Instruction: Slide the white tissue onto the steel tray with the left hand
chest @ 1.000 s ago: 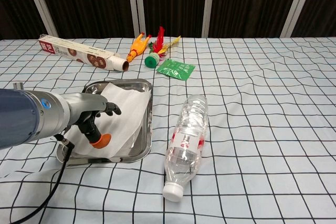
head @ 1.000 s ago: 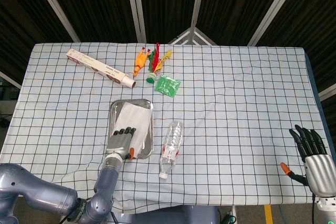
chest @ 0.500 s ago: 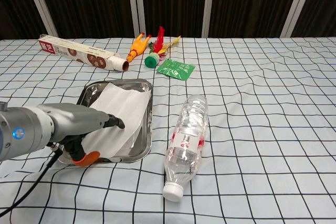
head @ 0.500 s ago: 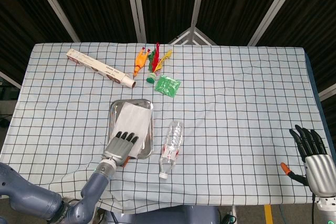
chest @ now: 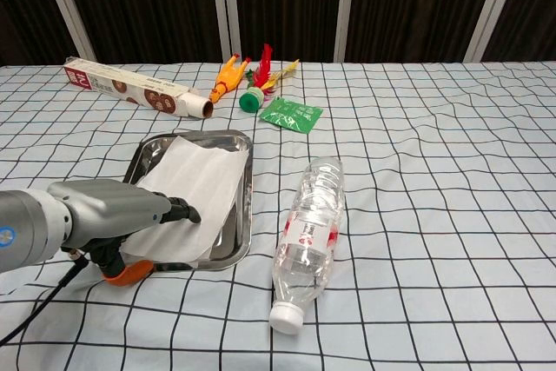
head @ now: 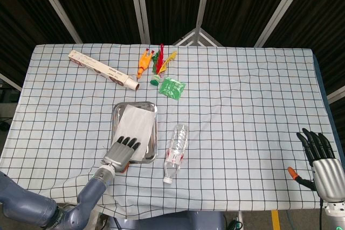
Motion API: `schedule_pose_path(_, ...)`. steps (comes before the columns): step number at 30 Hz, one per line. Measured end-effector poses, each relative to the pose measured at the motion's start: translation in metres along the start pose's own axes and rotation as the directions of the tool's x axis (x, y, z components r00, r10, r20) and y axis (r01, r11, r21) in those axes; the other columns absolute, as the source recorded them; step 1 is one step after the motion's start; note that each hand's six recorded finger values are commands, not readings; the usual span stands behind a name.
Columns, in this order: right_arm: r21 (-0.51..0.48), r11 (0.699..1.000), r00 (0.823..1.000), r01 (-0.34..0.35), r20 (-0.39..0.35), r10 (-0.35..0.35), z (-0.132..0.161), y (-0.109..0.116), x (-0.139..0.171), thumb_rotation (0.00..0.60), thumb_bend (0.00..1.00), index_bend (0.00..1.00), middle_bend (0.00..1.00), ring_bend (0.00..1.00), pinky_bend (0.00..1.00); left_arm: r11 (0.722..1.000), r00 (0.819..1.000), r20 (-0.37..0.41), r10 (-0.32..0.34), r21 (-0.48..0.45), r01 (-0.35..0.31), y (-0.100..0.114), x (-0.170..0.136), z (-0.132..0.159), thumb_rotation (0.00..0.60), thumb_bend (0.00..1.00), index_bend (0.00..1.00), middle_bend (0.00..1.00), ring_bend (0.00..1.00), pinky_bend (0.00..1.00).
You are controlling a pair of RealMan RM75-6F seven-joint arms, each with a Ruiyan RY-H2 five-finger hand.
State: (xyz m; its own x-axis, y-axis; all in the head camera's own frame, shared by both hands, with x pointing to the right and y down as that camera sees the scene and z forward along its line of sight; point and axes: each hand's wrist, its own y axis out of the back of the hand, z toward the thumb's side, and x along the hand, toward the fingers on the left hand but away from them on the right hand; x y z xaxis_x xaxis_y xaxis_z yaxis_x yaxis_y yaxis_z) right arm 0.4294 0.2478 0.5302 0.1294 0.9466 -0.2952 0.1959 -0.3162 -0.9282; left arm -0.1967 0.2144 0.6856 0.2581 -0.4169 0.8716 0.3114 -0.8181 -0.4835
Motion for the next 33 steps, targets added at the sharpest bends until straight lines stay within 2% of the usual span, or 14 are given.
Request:
schedule_pose_path(10,-0.002,1.000,1.000,0.001,-0.003,-0.001,0.000,0.000,0.000,0.600,0.29,0.00,0.00,0.00,0.00,0.993,0.999,-0.047,-0.024,-0.116,0.018,0.001,0.003,0.005,0.600,0.56,0.00,0.00,0.00,0.00)
schedule_pose_path(20,-0.003,1.000,1.000,0.001,-0.003,-0.001,0.000,0.000,0.000,0.600,0.29,0.00,0.00,0.00,0.00,0.962,0.995,-0.093,-0.046,-0.272,0.019,0.005,0.006,0.017,0.600,0.56,0.00,0.00,0.00,0.00)
schedule_pose_path(33,-0.005,1.000,1.000,0.000,-0.003,0.000,0.000,0.001,0.000,0.600,0.29,0.00,0.00,0.00,0.00,0.947,0.992,-0.123,-0.039,-0.321,-0.003,0.007,0.009,0.025,0.600,0.56,0.00,0.00,0.00,0.00)
